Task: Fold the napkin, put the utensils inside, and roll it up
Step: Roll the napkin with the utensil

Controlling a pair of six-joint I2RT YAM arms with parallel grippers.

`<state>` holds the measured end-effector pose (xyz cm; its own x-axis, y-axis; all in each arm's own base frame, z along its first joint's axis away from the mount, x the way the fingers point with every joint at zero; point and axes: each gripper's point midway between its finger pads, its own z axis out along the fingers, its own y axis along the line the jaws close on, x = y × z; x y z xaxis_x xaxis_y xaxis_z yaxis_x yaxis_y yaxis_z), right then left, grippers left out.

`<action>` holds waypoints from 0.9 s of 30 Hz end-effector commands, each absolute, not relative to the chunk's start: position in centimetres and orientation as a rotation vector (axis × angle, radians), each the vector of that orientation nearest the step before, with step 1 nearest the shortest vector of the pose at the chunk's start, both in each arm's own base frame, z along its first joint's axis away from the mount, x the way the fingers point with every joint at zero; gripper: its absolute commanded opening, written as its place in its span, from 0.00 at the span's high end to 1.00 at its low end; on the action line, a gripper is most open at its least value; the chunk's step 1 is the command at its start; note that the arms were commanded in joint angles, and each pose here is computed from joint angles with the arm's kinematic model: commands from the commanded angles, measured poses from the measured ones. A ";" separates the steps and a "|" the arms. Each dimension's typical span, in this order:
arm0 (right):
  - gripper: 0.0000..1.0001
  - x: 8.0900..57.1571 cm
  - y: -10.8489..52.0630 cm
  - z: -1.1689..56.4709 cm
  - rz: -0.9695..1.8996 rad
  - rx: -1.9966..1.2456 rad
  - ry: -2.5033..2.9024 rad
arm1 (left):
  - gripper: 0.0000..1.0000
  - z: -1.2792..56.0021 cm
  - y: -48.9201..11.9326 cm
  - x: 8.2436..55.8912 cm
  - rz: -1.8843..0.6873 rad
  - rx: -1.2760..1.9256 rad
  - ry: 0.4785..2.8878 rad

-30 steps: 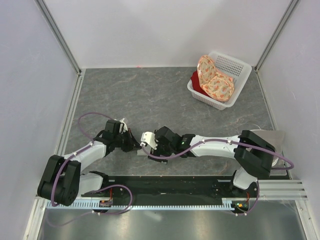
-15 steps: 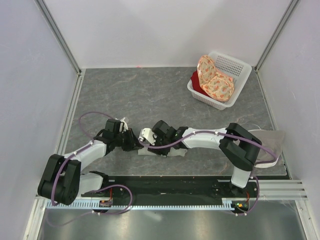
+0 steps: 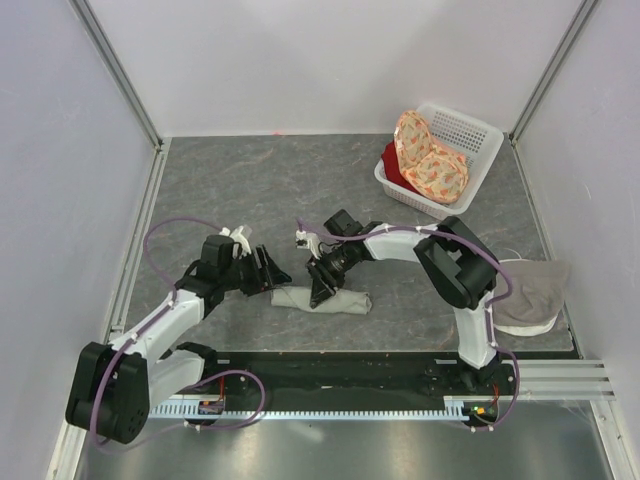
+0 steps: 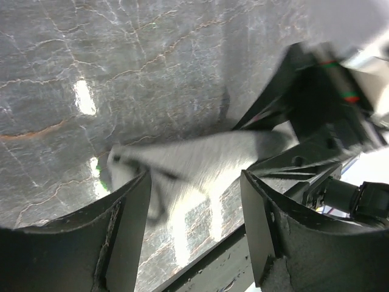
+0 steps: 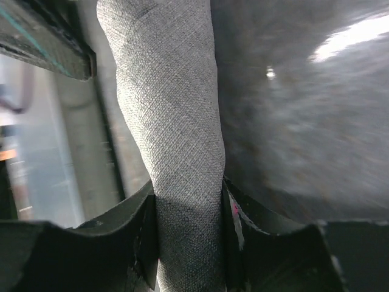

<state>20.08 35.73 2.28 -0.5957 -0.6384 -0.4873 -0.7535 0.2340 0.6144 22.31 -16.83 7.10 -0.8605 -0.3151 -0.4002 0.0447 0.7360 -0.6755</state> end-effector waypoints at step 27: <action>0.48 18.8 33.3 -3.1 1.534 -1.045 2.771 | 0.84 5.1 -19.0 20.6 -1.176 -0.106 2.423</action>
